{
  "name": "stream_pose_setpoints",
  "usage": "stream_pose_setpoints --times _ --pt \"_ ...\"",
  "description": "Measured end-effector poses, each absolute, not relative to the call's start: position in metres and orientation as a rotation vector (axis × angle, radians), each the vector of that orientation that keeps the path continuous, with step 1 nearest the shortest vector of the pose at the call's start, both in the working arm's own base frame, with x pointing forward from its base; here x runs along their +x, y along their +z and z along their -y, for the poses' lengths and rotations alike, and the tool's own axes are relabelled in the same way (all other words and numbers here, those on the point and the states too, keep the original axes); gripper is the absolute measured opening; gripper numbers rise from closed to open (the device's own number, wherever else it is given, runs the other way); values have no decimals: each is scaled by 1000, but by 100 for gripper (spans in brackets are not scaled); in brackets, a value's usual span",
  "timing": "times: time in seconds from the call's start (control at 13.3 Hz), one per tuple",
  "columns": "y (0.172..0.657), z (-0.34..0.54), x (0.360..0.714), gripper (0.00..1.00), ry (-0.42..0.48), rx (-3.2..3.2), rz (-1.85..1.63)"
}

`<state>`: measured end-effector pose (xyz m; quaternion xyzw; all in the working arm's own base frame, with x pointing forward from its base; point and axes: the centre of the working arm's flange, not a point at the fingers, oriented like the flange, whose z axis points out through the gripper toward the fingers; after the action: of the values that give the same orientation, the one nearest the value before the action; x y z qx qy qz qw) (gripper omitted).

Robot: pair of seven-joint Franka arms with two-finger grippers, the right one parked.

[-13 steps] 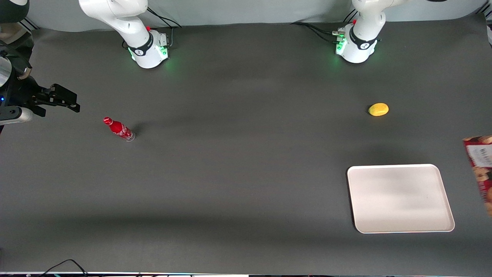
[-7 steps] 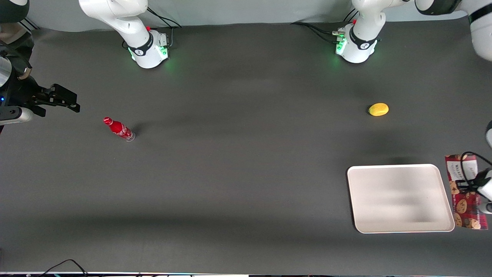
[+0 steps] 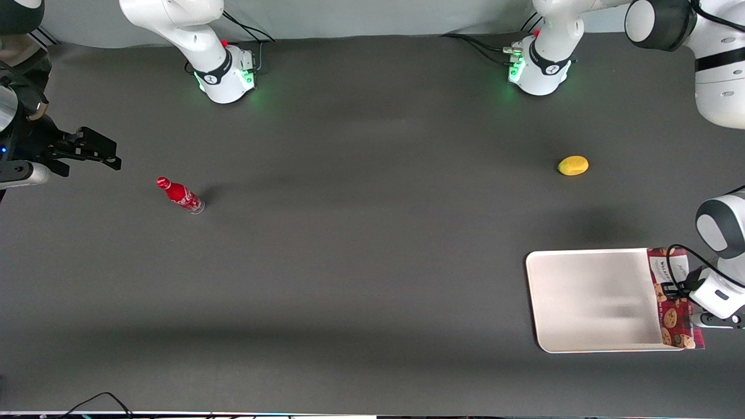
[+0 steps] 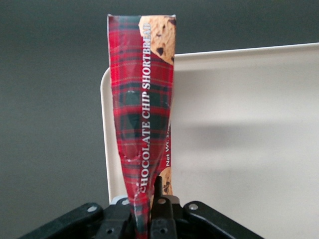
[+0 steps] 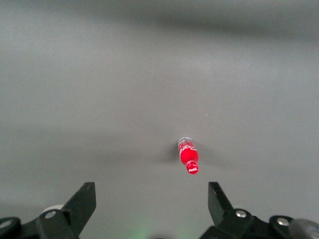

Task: Place red cookie box on tray
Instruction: 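Carry the box over the white tray and lower it onto the tray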

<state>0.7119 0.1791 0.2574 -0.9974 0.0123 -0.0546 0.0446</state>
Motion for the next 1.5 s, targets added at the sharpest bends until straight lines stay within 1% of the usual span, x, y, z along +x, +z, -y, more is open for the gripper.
stream_pose_setpoints --times 0.23,0.38,0.45,0.53,0.6,0.68,0.75,0.98,1.13,1.35,1.43,1.5 --pt "239 -182 710 10 -178 -3044 -33" --pt "229 -182 709 10 -167 -3047 -33" --pt "226 -182 709 15 -164 -3048 -32" --pt "224 -182 709 15 -162 -3049 -32" --pt "223 -182 709 23 -167 -3048 -31" --pt "224 -182 710 35 -174 -3048 -30" --pt "224 -182 710 44 -176 -3048 -29" --pt "224 -182 710 80 -179 -3049 -27" --pt "224 -183 710 100 -180 -3049 -26" --pt "234 -185 713 100 -205 -3043 -21" --pt "247 -189 715 100 -222 -3038 -15" --pt "271 -191 716 100 -228 -3037 -6"
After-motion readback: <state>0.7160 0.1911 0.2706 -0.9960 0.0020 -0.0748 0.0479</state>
